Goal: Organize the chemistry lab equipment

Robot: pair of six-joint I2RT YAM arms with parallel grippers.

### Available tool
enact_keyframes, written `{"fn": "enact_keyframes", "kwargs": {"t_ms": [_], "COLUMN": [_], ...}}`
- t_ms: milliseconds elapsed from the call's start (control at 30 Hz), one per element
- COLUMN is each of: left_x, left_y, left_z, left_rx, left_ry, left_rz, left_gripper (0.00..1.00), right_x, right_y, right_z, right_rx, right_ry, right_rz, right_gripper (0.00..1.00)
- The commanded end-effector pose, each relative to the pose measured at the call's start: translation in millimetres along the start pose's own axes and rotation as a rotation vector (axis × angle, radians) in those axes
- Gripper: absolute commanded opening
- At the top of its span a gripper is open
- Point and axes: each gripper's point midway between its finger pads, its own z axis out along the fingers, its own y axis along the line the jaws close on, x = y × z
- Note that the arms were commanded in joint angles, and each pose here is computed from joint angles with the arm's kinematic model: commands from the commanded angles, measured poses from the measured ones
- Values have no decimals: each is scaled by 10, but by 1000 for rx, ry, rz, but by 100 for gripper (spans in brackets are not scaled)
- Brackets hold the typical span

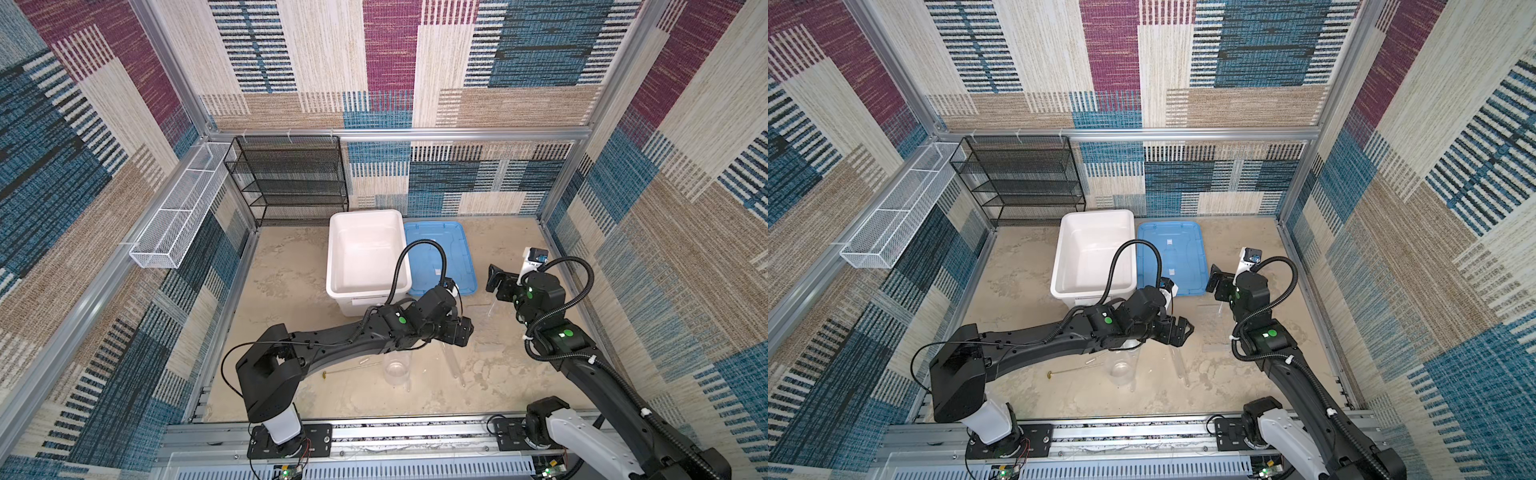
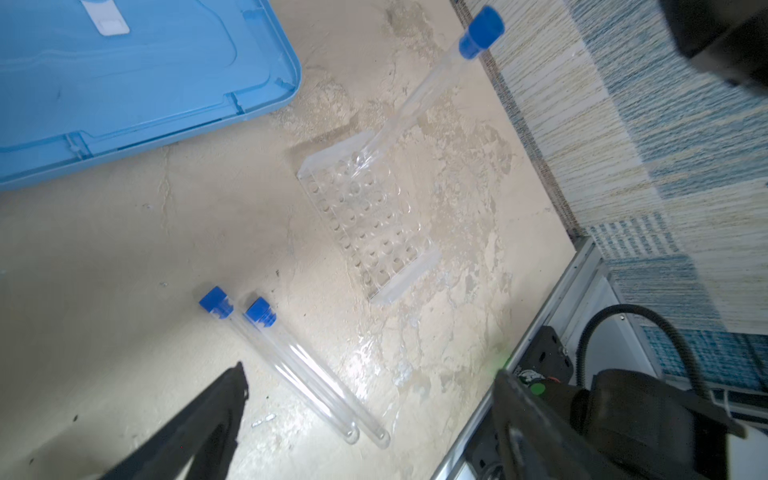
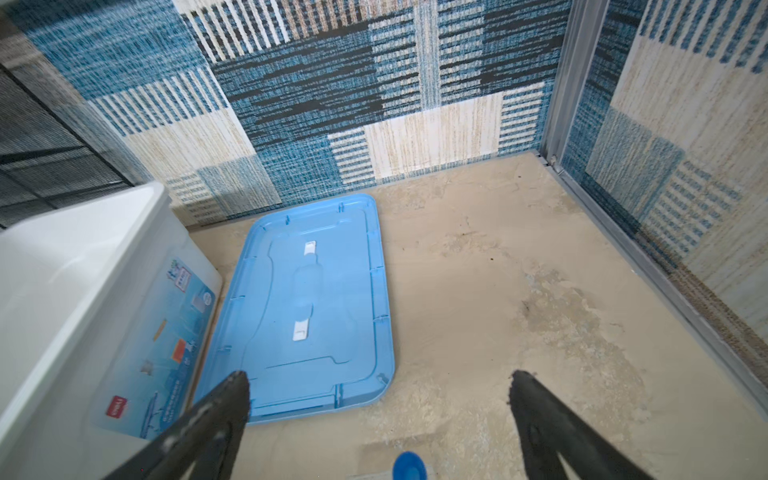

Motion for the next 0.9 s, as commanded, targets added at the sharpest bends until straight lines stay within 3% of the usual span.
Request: {"fn": "enact_keyframes", "kwargs": {"t_ms": [0,133,300,500,867], "left_x": [213,371,521,592,726], "left_y": [193,269,349,444,700], "left_z": [49,151,367,525,637], "left_rx": [-103,-149,-192,-269,-388], "left_ry": [89,167,234,291,344], "left_rz": [-1,14,19,6,-9], "left_gripper": [87,79,56,42,36], "right_x": [123,193,299,344,353], "right_y": [254,451,373,307,305], "right_z": [-89,-209,-283,-310,-350], "right_rx": [-145,-258,-250,-230,-242], "right_ry": [105,185,169,159,142], "right_rz": [25,38,13,-15,-7], "right_gripper": [99,99,99,99,99]}}
